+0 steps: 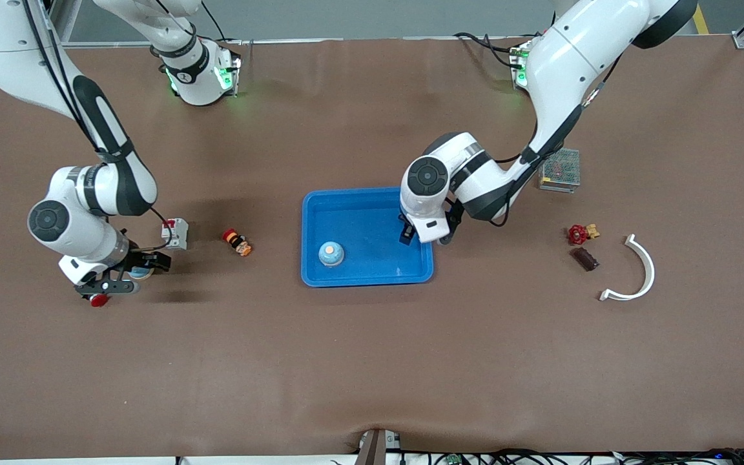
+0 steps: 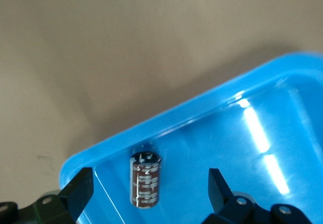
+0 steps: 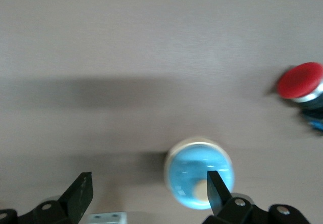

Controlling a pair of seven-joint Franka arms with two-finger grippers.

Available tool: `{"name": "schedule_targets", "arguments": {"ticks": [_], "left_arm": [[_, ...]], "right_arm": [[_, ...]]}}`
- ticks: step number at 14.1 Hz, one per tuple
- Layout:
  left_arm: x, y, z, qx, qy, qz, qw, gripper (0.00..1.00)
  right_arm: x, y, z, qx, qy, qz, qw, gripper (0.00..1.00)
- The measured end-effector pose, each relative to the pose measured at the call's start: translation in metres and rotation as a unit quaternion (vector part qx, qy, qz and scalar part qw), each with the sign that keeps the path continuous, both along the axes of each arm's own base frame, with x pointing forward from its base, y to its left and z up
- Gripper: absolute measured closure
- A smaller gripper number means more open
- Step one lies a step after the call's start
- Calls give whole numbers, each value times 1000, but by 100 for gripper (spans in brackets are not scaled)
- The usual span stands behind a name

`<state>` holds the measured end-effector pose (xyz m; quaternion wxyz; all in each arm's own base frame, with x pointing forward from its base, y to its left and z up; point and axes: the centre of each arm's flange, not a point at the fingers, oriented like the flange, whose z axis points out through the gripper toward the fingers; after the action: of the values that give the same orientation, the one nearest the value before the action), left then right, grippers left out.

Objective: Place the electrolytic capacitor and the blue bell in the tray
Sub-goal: 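Release the capacitor in the tray while the right gripper reaches the second bell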

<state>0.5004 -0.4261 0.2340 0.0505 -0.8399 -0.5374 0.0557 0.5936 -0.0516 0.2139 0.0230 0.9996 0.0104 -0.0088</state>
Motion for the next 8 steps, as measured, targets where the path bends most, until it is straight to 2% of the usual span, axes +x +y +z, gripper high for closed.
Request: {"name": "schedule_targets", "arguments": {"ticks": [4, 8], "left_arm": [[26, 24, 56, 38, -24, 0, 999, 0], [53, 96, 83, 90, 8, -36, 995, 0]], "right_arm": [[-3, -36, 1, 0, -6, 18, 1000, 0], [-6, -39, -2, 1, -15, 22, 1000, 0]]}}
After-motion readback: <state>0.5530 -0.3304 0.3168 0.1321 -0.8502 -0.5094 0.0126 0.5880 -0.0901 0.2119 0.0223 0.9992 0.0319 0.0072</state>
